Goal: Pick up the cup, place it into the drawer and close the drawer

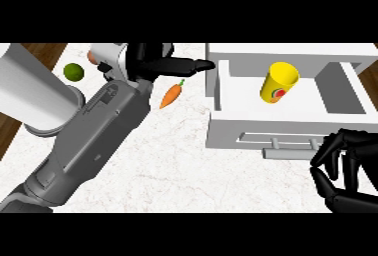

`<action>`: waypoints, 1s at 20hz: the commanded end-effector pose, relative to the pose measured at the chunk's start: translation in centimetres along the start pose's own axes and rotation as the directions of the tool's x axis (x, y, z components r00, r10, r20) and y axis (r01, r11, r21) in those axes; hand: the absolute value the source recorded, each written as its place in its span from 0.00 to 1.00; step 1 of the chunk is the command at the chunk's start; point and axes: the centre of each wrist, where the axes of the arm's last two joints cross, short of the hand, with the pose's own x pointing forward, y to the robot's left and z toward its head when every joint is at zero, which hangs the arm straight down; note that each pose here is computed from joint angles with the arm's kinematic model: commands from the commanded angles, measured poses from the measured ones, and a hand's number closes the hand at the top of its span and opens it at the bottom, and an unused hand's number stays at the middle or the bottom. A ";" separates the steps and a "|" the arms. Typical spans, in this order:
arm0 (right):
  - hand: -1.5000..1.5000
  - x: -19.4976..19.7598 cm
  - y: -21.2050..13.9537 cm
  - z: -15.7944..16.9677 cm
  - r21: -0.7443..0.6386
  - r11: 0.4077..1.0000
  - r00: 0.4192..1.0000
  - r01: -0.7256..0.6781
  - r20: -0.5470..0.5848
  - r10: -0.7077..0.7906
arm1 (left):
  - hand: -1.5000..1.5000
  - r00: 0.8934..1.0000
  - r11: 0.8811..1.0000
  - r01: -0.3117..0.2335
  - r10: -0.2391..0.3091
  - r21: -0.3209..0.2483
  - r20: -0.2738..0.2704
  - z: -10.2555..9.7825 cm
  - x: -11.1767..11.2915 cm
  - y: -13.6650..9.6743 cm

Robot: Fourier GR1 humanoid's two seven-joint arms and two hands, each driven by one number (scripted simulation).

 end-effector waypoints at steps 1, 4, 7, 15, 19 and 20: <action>1.00 -0.4 1.9 0.4 0.059 0.995 0.996 -0.084 -0.035 0.086 | 0.00 1.000 1.000 -0.004 0.004 0.029 0.001 1.8 1.6 3.1; 1.00 -0.3 1.7 0.7 0.012 0.994 0.990 -0.106 -0.096 0.107 | 0.00 1.000 0.998 0.014 -0.013 0.053 -0.021 4.8 1.6 8.1; 1.00 -2.1 1.9 -0.6 0.037 0.990 0.984 -0.134 -0.116 0.137 | 0.00 0.999 0.998 -0.024 0.025 0.065 -0.020 7.8 2.4 8.5; 1.00 -3.1 1.7 -1.8 0.233 0.835 0.848 -0.499 -0.064 0.525 | 0.00 0.999 0.998 -0.034 0.036 0.057 -0.035 12.0 1.7 13.6; 1.00 -8.3 4.5 -2.6 0.286 0.778 0.797 -0.560 -0.070 0.600 | 0.00 0.999 0.998 -0.028 0.029 0.052 -0.030 12.5 3.7 16.3; 1.00 -8.2 2.9 -4.9 0.274 0.764 0.778 -0.585 -0.078 0.624 | 0.00 0.999 0.997 -0.012 0.015 0.083 -0.039 13.1 3.4 16.5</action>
